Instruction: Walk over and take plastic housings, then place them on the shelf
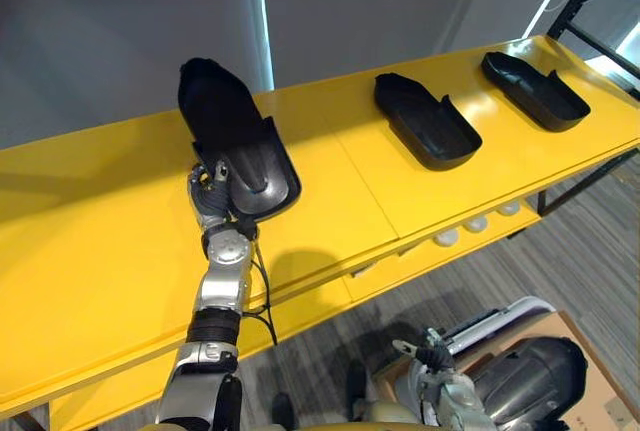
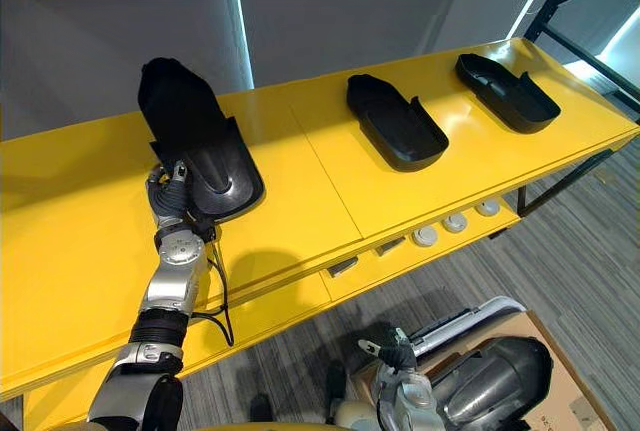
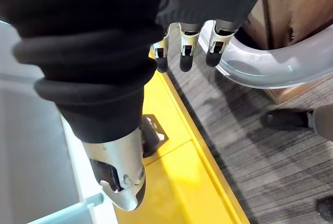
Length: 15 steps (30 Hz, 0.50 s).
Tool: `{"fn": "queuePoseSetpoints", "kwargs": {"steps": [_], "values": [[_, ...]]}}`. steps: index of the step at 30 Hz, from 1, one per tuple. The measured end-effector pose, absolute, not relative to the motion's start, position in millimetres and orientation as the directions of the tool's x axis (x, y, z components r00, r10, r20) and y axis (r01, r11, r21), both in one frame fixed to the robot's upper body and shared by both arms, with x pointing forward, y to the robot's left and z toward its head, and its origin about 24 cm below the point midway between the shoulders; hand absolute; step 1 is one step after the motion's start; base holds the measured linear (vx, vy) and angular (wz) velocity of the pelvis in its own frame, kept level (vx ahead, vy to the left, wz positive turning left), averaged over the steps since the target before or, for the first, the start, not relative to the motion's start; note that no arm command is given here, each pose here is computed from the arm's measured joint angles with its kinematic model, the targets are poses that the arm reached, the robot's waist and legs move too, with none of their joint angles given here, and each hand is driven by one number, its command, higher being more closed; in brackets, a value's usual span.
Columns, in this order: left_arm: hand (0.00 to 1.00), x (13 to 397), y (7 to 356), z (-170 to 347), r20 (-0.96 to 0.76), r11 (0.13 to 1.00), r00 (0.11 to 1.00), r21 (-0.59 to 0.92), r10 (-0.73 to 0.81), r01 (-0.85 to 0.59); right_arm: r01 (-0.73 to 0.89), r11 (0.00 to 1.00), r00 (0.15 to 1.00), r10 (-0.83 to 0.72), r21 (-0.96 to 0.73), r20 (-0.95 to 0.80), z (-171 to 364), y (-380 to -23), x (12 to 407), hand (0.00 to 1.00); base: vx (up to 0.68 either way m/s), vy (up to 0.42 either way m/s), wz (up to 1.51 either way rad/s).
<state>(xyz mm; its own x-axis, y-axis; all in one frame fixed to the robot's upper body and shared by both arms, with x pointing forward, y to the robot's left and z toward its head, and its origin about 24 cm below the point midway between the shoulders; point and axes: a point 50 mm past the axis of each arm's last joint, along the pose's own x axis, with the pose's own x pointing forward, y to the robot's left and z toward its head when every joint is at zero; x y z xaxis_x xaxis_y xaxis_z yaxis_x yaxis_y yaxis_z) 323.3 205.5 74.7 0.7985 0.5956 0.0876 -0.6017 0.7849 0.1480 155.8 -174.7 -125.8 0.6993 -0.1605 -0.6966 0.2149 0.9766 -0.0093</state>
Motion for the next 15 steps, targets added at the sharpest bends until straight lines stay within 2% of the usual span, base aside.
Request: {"fn": "queuePoseSetpoints", "kwargs": {"steps": [15], "values": [[0.00,321.0,205.9,72.5,0.098,0.776,0.801,0.205,0.591,-0.597,0.216,0.976,0.713,-0.166,-0.012,-0.681,-124.1,-176.5,156.8,0.00,-0.01,0.001,0.00]]}}
